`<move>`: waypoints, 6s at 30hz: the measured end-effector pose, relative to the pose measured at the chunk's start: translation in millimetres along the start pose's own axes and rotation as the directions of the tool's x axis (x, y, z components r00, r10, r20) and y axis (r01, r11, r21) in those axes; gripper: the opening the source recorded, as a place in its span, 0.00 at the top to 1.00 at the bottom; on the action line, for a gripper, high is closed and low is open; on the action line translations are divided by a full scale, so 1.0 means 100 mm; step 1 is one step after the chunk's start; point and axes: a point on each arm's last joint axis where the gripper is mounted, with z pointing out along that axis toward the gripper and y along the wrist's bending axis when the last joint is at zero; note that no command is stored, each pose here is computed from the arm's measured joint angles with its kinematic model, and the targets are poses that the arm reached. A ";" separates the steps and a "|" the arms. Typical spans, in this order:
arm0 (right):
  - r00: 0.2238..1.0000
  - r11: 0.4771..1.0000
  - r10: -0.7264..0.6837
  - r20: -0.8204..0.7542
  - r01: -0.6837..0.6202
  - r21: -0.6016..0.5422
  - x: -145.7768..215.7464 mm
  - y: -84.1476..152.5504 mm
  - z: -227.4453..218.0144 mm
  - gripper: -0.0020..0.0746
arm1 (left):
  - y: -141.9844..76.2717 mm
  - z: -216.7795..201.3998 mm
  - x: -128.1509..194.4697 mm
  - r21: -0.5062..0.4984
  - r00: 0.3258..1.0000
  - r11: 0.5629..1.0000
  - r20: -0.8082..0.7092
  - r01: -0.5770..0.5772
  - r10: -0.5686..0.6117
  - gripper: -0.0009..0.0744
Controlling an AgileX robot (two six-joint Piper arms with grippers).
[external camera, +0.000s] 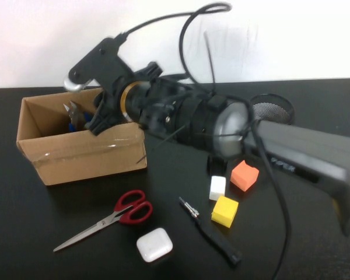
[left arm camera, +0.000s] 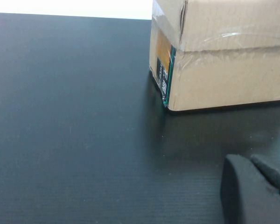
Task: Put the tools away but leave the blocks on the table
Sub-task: Place the Pliers into the box, then pick up the black Screwdriver from the table, then place the picked object into the round holder
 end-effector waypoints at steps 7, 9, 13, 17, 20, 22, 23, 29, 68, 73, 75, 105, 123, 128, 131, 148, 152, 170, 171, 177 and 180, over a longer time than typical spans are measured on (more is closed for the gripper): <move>0.996 0.991 -0.011 -0.084 0.022 0.129 -0.25 -0.31 -0.49 0.91 | 0.00 0.00 0.00 0.000 1.000 1.000 0.000 0.000 0.000 0.99; 0.993 0.987 -0.044 -0.112 0.061 0.147 -0.33 -0.39 -0.67 0.95 | 0.00 0.00 0.00 0.000 1.000 1.000 0.000 0.000 0.000 0.99; 0.980 0.980 -0.107 -0.166 0.132 0.151 -0.44 -0.52 -1.01 0.97 | 0.00 0.00 0.00 0.000 1.000 1.000 0.000 0.000 0.000 0.99; 0.967 0.970 -0.152 -0.205 0.186 0.158 -0.53 -0.65 -1.33 0.98 | 0.00 0.00 0.00 0.000 1.000 1.000 0.000 0.000 0.000 0.99; 0.967 0.971 -0.154 -0.201 0.186 0.151 -0.54 -0.74 -1.56 0.98 | 0.00 0.00 0.00 0.000 1.000 1.000 0.000 0.000 0.000 0.99; 0.970 0.976 -0.126 -0.208 0.158 0.148 -0.49 -0.83 -1.68 0.98 | 0.00 0.00 0.00 0.000 1.000 1.000 0.000 0.000 0.000 0.99; 0.971 0.979 -0.108 -0.213 0.141 0.146 -0.44 -0.89 -1.74 0.98 | 0.00 0.00 0.00 0.000 1.000 1.000 0.000 0.000 0.000 0.99; 0.962 0.992 0.000 -0.272 0.034 0.121 0.00 -1.11 -1.99 0.98 | 0.00 0.00 0.00 0.000 1.000 1.000 0.000 0.000 0.000 0.99; 0.730 0.916 -0.085 -0.678 -0.211 -0.342 1.49 -0.16 -0.91 0.68 | 0.00 0.00 0.00 0.000 1.000 1.000 0.000 0.000 0.000 0.99; 0.720 0.918 -0.103 -0.687 -0.197 -0.345 1.59 -0.12 -0.81 0.68 | 0.00 0.00 0.00 0.000 1.000 1.000 0.000 0.000 0.000 0.99; 0.717 0.918 -0.105 -0.689 -0.197 -0.344 1.62 -0.11 -0.78 0.68 | 0.00 0.00 0.00 0.000 1.000 1.000 0.000 0.000 0.000 0.99; 0.799 0.936 -0.084 -0.595 -0.142 -0.323 1.32 -0.23 -0.97 0.78 | 0.00 0.00 0.00 0.000 1.000 1.000 0.000 0.000 0.000 0.99; 0.982 0.973 0.188 0.027 -0.190 0.130 0.97 -1.39 -1.82 0.78 | 0.00 0.00 0.00 0.000 1.000 1.000 0.000 0.000 0.000 0.99; 0.963 0.956 0.166 0.214 -0.211 0.206 1.15 -1.33 -1.81 0.78 | 0.00 0.00 0.00 0.000 1.000 1.000 0.000 0.000 0.000 0.99; 0.928 0.938 0.149 0.342 -0.242 0.249 1.15 -1.37 -1.78 0.78 | 0.00 0.00 0.00 0.000 1.000 1.000 0.000 0.000 0.000 0.99; 0.882 0.892 0.290 0.373 -0.390 0.228 1.43 -1.65 -1.11 0.78 | 0.00 0.00 0.00 0.000 1.000 1.000 0.000 0.000 0.000 0.99; 0.870 0.874 0.343 0.354 -0.434 0.220 1.59 -1.71 -1.02 0.78 | 0.00 0.00 0.00 0.000 1.000 1.000 0.000 0.000 0.000 0.99; 0.888 0.901 0.282 0.363 -0.375 0.217 1.81 -1.65 -0.77 0.66 | 0.00 0.00 0.00 0.000 1.000 1.000 0.000 0.000 0.000 0.99; 0.887 0.899 0.282 0.365 -0.377 0.222 1.81 -1.65 -0.78 0.64 | 0.00 0.00 0.00 0.000 1.000 1.000 0.000 0.000 0.000 0.99; 0.883 0.891 0.281 0.377 -0.386 0.240 1.76 -1.68 -0.83 0.62 | 0.00 0.00 0.00 0.000 1.000 1.000 0.000 0.000 0.000 0.99; 0.883 0.891 0.282 0.375 -0.386 0.240 1.69 -1.70 -0.89 0.62 | 0.00 0.00 0.00 0.000 1.000 1.000 0.000 0.000 0.000 0.99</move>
